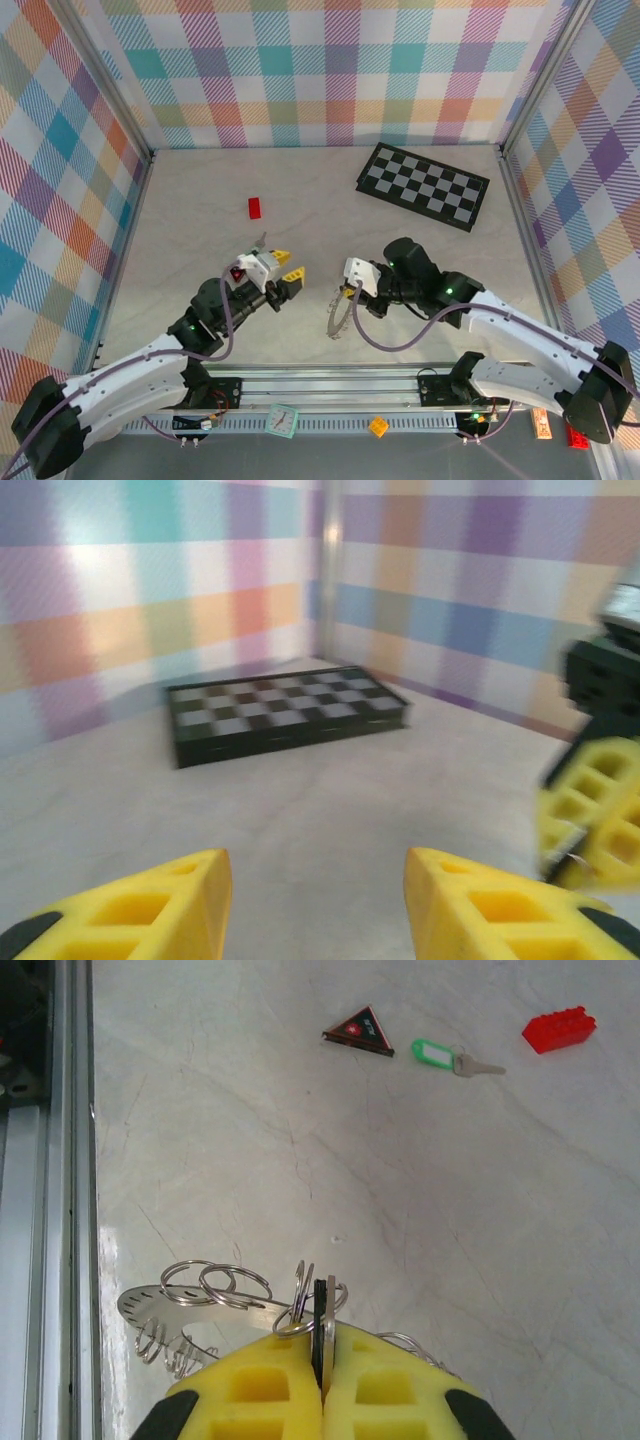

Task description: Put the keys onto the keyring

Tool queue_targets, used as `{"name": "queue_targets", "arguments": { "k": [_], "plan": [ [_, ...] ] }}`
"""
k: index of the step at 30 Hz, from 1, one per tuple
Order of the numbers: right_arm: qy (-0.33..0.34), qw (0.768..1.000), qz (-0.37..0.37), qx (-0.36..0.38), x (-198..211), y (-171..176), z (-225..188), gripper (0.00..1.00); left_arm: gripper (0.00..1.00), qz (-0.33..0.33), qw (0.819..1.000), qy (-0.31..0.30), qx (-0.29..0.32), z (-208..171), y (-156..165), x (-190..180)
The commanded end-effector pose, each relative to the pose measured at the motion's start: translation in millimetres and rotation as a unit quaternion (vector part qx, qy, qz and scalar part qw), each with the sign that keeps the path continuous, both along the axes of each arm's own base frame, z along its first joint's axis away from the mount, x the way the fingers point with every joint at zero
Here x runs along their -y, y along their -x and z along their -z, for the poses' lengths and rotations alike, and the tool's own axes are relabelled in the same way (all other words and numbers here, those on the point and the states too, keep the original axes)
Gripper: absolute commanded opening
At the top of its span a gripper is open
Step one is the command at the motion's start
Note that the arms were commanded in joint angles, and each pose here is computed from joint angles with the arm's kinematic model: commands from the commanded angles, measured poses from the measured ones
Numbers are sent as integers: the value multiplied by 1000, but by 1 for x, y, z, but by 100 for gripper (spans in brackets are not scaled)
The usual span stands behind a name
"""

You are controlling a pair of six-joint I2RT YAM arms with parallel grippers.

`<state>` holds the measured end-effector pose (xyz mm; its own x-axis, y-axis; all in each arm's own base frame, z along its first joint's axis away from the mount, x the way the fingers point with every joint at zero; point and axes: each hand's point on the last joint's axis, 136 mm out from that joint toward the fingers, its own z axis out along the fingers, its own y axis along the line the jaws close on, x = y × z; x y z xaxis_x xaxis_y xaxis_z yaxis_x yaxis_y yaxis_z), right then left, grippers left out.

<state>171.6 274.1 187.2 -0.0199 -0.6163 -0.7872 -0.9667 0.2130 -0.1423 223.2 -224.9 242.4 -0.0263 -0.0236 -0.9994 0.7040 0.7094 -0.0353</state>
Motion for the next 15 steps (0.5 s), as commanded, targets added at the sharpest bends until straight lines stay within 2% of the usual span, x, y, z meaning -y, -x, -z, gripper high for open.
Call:
{"name": "queue_targets", "arguments": {
  "k": [1, 5, 9, 12, 15],
  "plan": [
    [-62, 997, -36, 30, -31, -6, -39, 0, 48, -144, 989, -6, -35, 7, -23, -46],
    [-88, 993, -59, 53, -54, -17, -54, 0, 51, -216, 975, 22, -37, -4, -26, -76],
    [-91, 991, -75, 62, -74, -30, -54, 0, 54, -257, 965, 32, -35, -14, -25, -96],
    [-59, 995, -41, 64, -72, -47, -21, 0, 55, -275, 960, 31, -38, -16, -25, -104],
    [-3, 999, -4, 34, -52, -56, 21, 0, 56, -275, 960, 23, -43, -10, -26, -102]
  ]
}}
